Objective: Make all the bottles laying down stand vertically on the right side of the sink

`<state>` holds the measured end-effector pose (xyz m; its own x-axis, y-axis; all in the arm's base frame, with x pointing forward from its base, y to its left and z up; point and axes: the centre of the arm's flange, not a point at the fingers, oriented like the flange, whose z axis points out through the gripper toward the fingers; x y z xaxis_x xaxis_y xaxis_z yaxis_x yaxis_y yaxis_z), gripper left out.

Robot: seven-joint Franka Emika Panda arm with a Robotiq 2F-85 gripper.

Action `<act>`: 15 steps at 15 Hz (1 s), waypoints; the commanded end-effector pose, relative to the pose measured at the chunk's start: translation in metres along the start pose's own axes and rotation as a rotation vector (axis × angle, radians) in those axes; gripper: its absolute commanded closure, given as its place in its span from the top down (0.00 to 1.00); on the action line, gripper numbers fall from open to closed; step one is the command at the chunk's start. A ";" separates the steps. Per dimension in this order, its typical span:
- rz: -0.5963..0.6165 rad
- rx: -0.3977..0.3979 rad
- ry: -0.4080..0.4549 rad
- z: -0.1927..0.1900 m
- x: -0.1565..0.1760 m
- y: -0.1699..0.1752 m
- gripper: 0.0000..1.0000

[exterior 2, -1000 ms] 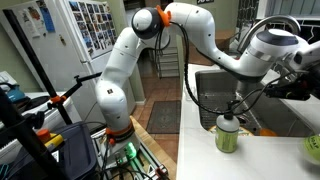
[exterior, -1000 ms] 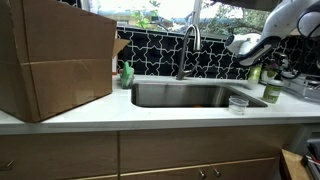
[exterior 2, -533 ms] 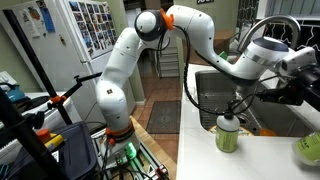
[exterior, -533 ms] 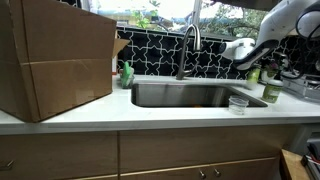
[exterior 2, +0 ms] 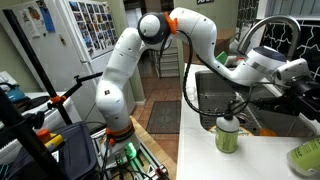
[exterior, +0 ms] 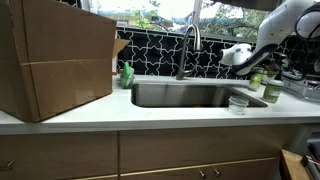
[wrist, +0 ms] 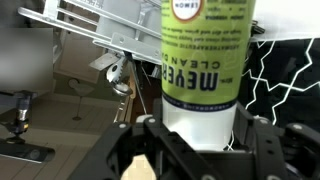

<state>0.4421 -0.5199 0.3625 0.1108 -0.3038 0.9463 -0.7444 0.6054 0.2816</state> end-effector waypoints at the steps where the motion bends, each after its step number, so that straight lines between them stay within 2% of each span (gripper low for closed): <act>1: 0.028 -0.028 0.024 0.005 -0.015 0.002 0.41; 7: 0.053 -0.065 0.055 0.002 -0.027 0.001 0.41; 8: 0.055 -0.071 0.060 0.002 -0.028 0.001 0.69; 10: 0.059 -0.081 0.069 0.002 -0.029 0.002 0.94; 11: 0.060 -0.084 0.070 0.002 -0.029 0.002 0.93; 13: 0.061 -0.090 0.069 0.004 -0.029 0.003 1.00; 15: 0.060 -0.090 0.069 0.005 -0.029 0.004 1.00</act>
<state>0.4400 -0.5123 0.3371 0.1232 -0.2335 0.9645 -0.6923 0.6761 0.2522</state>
